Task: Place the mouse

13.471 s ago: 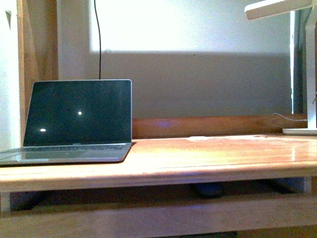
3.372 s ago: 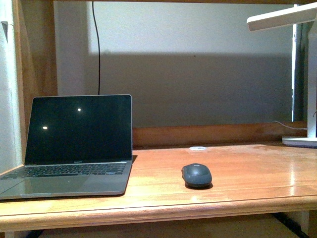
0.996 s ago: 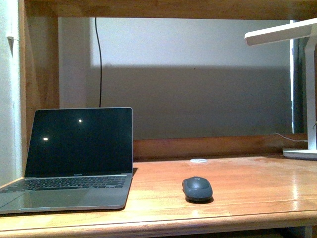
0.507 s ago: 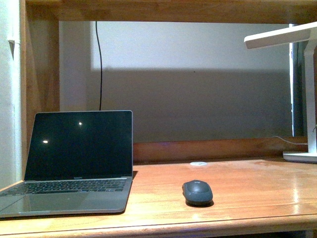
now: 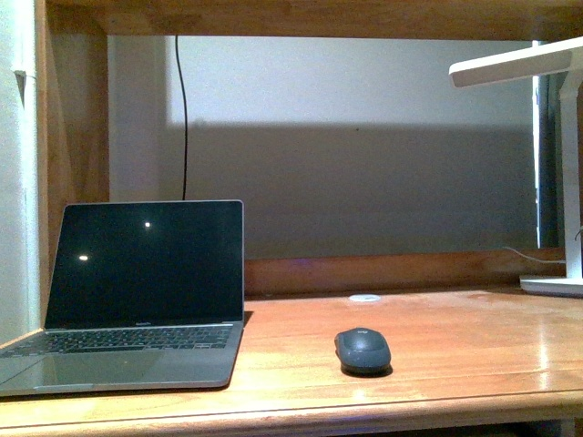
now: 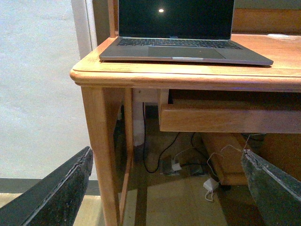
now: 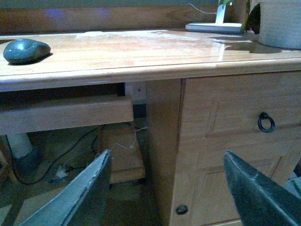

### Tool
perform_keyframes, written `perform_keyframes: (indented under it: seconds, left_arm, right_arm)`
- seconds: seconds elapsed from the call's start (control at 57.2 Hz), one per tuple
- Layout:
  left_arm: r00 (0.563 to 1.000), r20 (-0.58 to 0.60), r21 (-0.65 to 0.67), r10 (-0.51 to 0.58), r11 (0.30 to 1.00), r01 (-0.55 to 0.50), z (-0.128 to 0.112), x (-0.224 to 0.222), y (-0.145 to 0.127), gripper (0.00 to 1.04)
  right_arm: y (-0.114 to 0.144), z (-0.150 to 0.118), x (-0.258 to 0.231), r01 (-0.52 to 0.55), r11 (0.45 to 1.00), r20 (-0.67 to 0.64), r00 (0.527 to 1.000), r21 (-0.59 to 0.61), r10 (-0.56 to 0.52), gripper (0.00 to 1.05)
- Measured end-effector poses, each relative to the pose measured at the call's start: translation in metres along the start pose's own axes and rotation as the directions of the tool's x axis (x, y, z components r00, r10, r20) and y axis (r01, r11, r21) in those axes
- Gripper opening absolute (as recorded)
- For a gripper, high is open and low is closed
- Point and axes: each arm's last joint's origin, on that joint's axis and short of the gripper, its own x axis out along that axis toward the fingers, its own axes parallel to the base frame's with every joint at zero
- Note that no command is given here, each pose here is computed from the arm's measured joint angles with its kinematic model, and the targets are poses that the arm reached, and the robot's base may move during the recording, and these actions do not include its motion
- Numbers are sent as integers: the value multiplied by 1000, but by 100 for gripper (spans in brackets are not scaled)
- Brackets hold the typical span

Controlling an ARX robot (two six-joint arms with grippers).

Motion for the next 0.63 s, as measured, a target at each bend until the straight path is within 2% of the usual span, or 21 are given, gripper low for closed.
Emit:
perform_keyframes:
  seconds: [0.122, 0.629]
  left_arm:
    - [1000, 0, 0, 0, 1000, 0, 0, 0, 0, 97]
    - [1000, 0, 0, 0, 1000, 0, 0, 0, 0, 97]
  right_arm:
    - [0, 0, 0, 0, 1000, 0, 1000, 0, 0, 99]
    - [0, 0, 0, 0, 1000, 0, 1000, 0, 0, 97]
